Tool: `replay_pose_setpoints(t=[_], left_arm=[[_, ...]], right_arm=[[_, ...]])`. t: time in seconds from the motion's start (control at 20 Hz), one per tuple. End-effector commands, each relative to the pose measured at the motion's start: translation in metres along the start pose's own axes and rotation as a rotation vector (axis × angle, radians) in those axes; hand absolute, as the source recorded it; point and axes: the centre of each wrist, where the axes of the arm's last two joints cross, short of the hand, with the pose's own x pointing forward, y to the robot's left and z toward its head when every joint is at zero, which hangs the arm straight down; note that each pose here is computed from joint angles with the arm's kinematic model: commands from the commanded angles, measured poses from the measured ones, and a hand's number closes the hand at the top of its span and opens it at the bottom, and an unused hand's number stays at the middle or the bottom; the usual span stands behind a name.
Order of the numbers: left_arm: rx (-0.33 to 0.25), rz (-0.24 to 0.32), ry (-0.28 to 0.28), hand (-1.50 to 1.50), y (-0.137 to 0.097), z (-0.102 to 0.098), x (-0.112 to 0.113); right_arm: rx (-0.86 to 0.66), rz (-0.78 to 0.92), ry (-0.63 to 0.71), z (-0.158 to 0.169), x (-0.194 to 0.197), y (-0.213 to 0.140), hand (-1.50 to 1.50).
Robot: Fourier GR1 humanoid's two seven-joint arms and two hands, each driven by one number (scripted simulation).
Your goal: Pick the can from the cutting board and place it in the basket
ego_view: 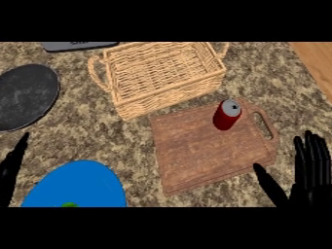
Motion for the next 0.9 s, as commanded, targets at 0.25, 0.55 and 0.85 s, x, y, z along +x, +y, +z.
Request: replay_pose_setpoints(t=[0.25, 0.55, 0.85], left_arm=[[-0.043, -0.003, -0.015, 0.00, -0.016, 0.001, 0.016], [-0.078, -0.029, -0.035, 0.00, -0.013, 0.001, 0.018], [-0.089, -0.030, -0.057, 0.00, -0.034, -0.004, 0.050]], right_arm=[[0.078, 0.199, 0.080, 0.072, 0.036, -0.037, -1.50], [0.081, 0.267, 0.170, 0.083, 0.066, -0.063, -1.50], [0.026, 0.269, 0.221, 0.067, 0.104, -0.051, -1.50]])
